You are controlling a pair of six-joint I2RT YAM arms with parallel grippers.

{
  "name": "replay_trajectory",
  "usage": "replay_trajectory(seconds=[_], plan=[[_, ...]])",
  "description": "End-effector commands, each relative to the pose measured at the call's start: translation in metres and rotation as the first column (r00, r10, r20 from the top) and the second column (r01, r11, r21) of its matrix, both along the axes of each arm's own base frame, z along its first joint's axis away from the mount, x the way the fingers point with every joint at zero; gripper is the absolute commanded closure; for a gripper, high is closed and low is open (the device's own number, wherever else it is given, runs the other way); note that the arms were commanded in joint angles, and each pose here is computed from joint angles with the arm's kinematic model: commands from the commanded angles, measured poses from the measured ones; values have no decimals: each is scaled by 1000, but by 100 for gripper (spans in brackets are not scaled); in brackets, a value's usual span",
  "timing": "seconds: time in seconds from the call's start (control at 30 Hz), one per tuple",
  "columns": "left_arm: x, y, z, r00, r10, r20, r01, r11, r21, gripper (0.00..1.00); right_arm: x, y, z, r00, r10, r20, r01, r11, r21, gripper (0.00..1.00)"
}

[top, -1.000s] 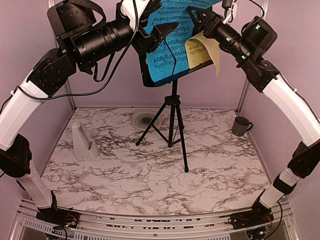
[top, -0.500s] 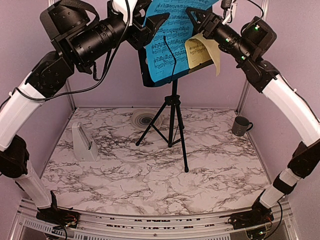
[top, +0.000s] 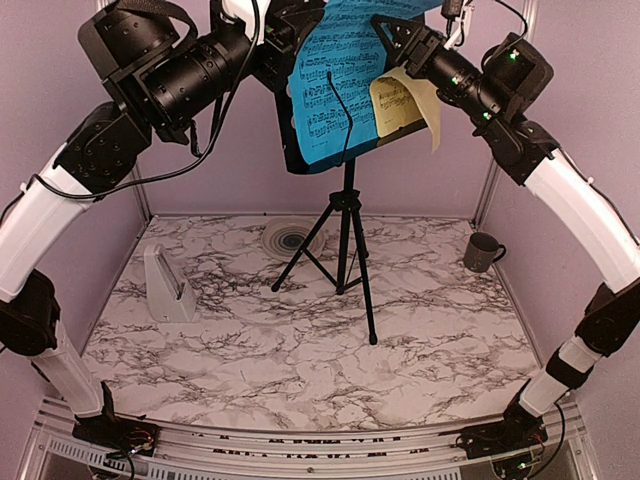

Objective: Pack up the instrument practice props
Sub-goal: Hold the sheet music at the music stand.

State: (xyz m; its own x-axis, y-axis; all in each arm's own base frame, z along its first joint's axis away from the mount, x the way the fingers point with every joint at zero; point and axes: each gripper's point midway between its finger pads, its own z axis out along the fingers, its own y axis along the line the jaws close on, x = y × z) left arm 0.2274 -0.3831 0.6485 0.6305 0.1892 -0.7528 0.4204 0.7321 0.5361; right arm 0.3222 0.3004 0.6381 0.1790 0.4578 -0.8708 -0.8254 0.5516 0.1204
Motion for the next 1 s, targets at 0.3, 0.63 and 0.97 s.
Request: replay_trajectory(seconds=[0.3, 0.63, 0.97], plan=[[2, -1, 13, 1000, 21, 20, -21, 999, -40, 77, -20, -8, 14, 999, 26, 30, -26, 999, 17, 45], [10, -9, 5, 999, 53, 10, -53, 999, -12, 73, -21, -7, 14, 999, 37, 24, -38, 999, 15, 45], [13, 0, 10, 996, 88, -8, -89, 995, -40, 64, -20, 5, 12, 996, 83, 18, -83, 996, -10, 45]])
